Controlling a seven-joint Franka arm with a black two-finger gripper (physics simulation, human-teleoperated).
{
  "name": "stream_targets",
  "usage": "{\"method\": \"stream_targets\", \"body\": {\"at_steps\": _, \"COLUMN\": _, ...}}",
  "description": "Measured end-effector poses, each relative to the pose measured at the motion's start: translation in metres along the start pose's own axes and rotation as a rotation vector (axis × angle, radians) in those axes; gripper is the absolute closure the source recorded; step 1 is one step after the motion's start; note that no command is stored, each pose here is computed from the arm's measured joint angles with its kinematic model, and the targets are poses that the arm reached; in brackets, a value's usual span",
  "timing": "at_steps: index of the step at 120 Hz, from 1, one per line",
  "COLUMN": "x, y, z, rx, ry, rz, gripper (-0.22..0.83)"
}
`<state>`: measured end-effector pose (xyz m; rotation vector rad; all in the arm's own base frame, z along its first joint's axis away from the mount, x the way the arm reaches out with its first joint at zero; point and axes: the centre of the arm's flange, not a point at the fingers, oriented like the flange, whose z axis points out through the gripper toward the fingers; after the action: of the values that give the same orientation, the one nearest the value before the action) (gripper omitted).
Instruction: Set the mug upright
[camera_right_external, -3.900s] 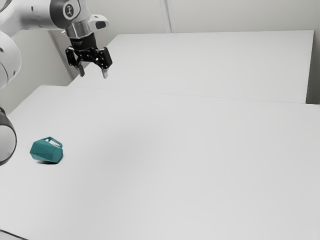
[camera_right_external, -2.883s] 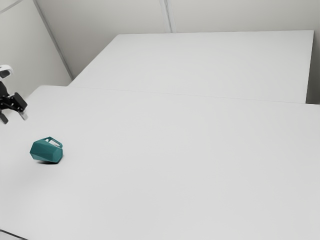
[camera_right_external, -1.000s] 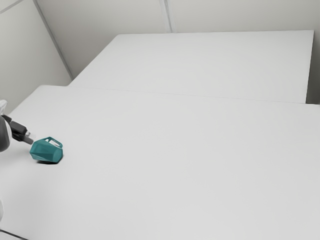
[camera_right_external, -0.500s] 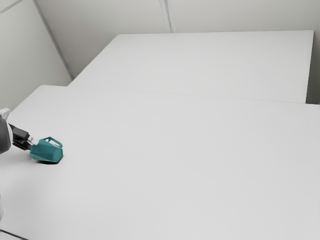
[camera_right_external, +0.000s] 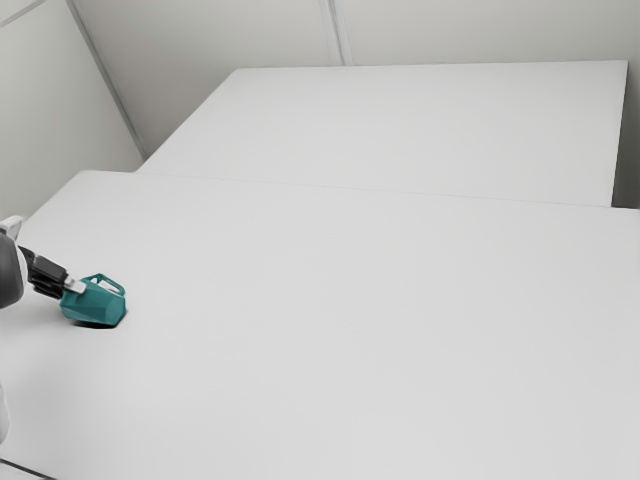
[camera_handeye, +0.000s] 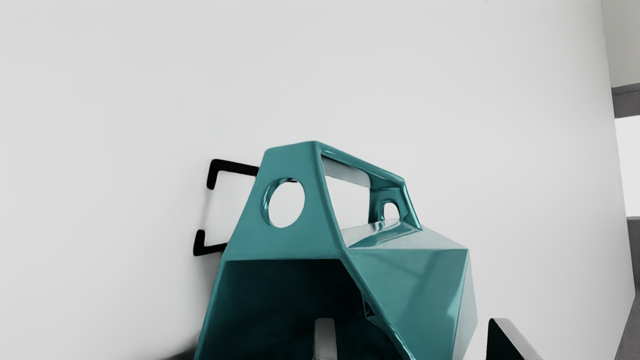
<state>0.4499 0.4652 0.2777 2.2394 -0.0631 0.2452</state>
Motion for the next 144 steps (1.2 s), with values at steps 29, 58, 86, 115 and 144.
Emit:
{"method": "stream_targets", "body": {"at_steps": 29, "x": 0.001, "y": 0.000, "z": 0.001, "rx": 0.001, "ry": 0.001, "rz": -0.001, "gripper": 0.62}}
{"method": "stream_targets", "body": {"at_steps": 58, "x": 0.005, "y": 0.002, "z": 0.003, "rx": -0.011, "ry": 0.015, "rz": 0.007, "gripper": 0.71}}
{"method": "stream_targets", "body": {"at_steps": 86, "x": 0.039, "y": 0.029, "z": 0.015, "rx": -0.047, "ry": 0.037, "rz": 0.084, "gripper": 0.78}}
{"method": "stream_targets", "body": {"at_steps": 115, "x": 0.091, "y": 0.084, "z": 0.038, "rx": -0.082, "ry": 0.041, "rz": 0.205, "gripper": 0.79}}
{"method": "stream_targets", "body": {"at_steps": 144, "x": 0.140, "y": 0.222, "z": 0.105, "rx": -0.021, "ry": -0.094, "rz": 0.357, "gripper": 0.79}}
